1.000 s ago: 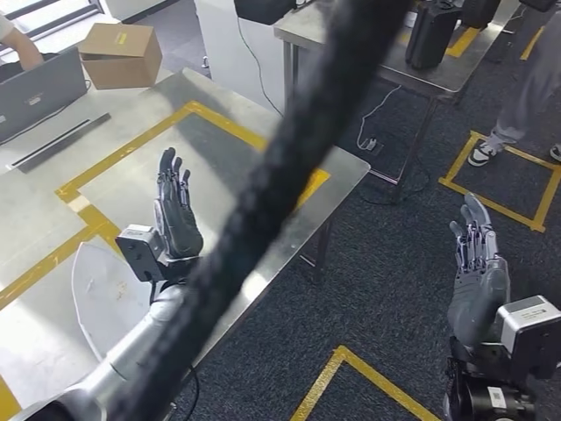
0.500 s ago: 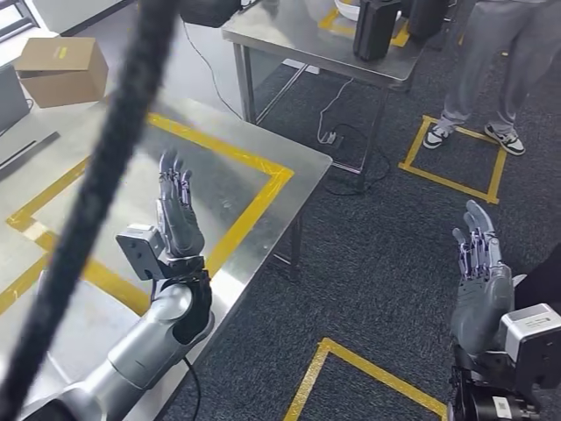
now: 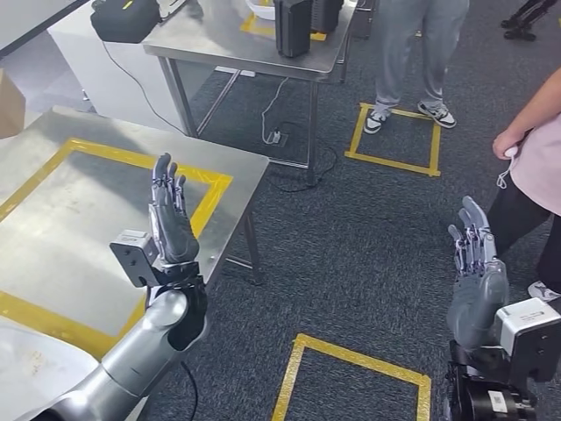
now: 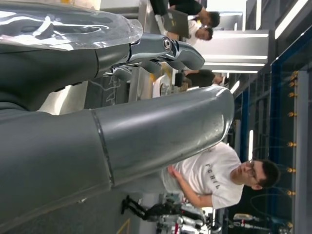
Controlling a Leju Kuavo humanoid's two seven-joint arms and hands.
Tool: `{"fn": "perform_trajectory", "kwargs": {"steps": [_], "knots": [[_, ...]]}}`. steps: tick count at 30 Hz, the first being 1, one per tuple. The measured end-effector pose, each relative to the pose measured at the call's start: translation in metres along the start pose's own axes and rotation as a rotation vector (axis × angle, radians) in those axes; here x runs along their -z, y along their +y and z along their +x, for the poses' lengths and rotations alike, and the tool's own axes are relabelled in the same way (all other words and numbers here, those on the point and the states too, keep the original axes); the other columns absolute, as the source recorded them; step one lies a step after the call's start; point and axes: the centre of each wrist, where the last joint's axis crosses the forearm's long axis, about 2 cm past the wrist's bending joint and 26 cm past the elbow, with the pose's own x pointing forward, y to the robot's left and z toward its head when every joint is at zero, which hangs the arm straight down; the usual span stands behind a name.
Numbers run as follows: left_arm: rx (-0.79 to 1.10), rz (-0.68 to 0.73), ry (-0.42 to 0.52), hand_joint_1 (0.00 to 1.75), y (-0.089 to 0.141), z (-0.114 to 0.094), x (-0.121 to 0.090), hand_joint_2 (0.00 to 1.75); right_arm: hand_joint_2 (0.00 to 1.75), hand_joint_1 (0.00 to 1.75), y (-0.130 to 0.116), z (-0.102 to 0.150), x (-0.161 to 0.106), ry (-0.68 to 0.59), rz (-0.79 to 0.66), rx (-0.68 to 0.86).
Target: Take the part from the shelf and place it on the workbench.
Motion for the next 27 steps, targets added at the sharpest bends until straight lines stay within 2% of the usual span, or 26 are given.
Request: {"fn": "perform_trajectory", "kwargs": {"steps": [27], "knots": [[-0.041,-0.019,0.005,0.0,-0.0049,-0.003,0.0056,0.0,0.0,0.0,-0.0019,-0.002,-0.0044,0.035,-0.026,-0.013]]}}
